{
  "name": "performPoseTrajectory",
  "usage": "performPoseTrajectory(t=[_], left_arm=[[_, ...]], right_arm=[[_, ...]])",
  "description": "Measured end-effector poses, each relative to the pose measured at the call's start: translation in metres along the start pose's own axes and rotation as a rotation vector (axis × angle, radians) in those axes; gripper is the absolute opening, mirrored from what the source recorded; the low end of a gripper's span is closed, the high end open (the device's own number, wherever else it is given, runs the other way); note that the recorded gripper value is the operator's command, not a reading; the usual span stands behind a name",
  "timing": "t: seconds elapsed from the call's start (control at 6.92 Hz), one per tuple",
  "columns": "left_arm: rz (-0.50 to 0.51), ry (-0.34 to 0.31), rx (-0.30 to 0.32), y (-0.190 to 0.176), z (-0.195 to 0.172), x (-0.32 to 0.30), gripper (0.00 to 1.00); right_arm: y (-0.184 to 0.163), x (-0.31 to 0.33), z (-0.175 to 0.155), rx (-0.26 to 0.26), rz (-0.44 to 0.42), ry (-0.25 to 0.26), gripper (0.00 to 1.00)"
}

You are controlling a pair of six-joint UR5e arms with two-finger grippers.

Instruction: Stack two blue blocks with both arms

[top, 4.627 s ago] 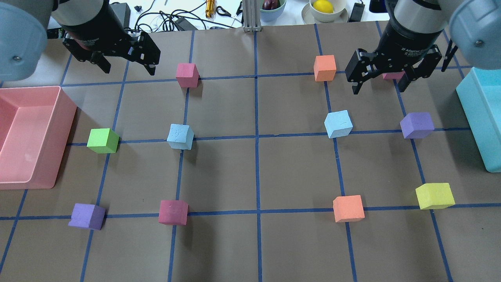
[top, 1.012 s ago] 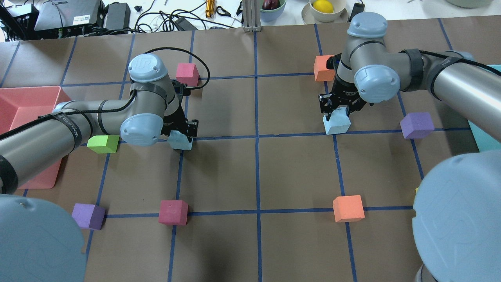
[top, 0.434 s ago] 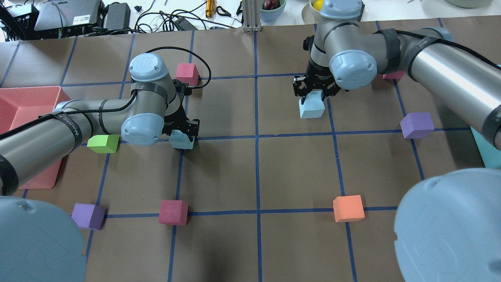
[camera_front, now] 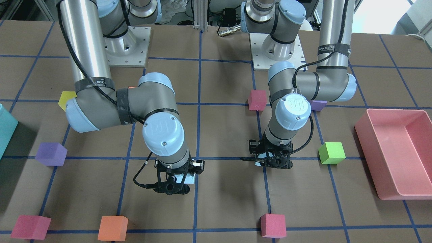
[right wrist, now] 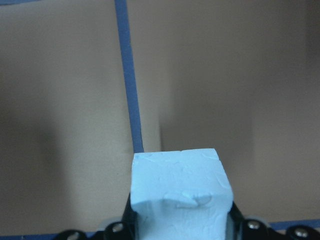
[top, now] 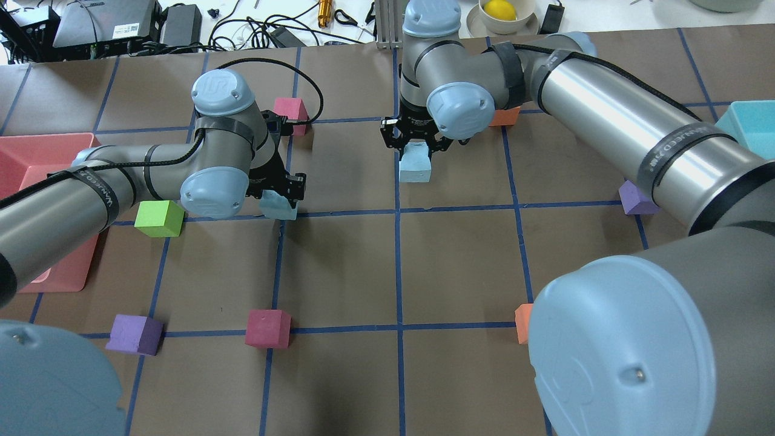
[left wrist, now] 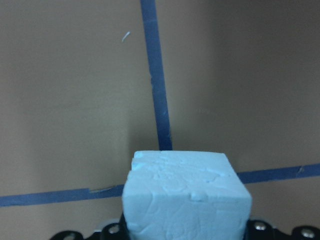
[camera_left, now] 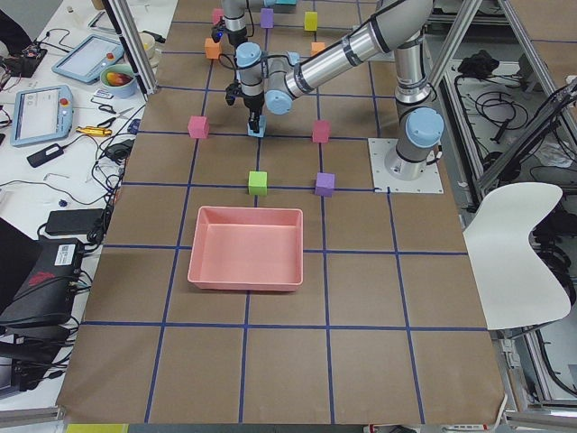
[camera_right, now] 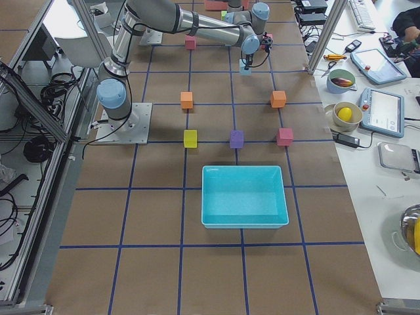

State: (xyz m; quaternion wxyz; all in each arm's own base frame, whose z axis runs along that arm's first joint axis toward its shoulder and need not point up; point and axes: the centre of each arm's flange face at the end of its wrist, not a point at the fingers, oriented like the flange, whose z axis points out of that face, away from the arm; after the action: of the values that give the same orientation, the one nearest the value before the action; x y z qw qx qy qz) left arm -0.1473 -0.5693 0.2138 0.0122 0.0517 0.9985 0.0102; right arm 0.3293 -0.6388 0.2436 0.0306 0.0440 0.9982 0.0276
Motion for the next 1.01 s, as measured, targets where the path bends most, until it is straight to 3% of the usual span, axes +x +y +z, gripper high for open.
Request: performPoseTrajectory(t=[0.58,0.87,1.01], left_arm=[[-0.002,-0.001,-0.003,-0.023,-0.035,0.000,0.00],[-0.007,0.005,-0.003,-0.036,-0.050,0.001,0.00],[-0.007,0.013,-0.009,-0.044,-0.062,0.001,0.00]], right_arm=[[0.005,-0.019,0.027,-0.026,-0.004,0.011,0.01],[0.006,-0.021,0.033,-0.034,-0.006,0.013,0.16],[0.006,-0.021,0.036,-0.038,-0.008,0.014,0.16]])
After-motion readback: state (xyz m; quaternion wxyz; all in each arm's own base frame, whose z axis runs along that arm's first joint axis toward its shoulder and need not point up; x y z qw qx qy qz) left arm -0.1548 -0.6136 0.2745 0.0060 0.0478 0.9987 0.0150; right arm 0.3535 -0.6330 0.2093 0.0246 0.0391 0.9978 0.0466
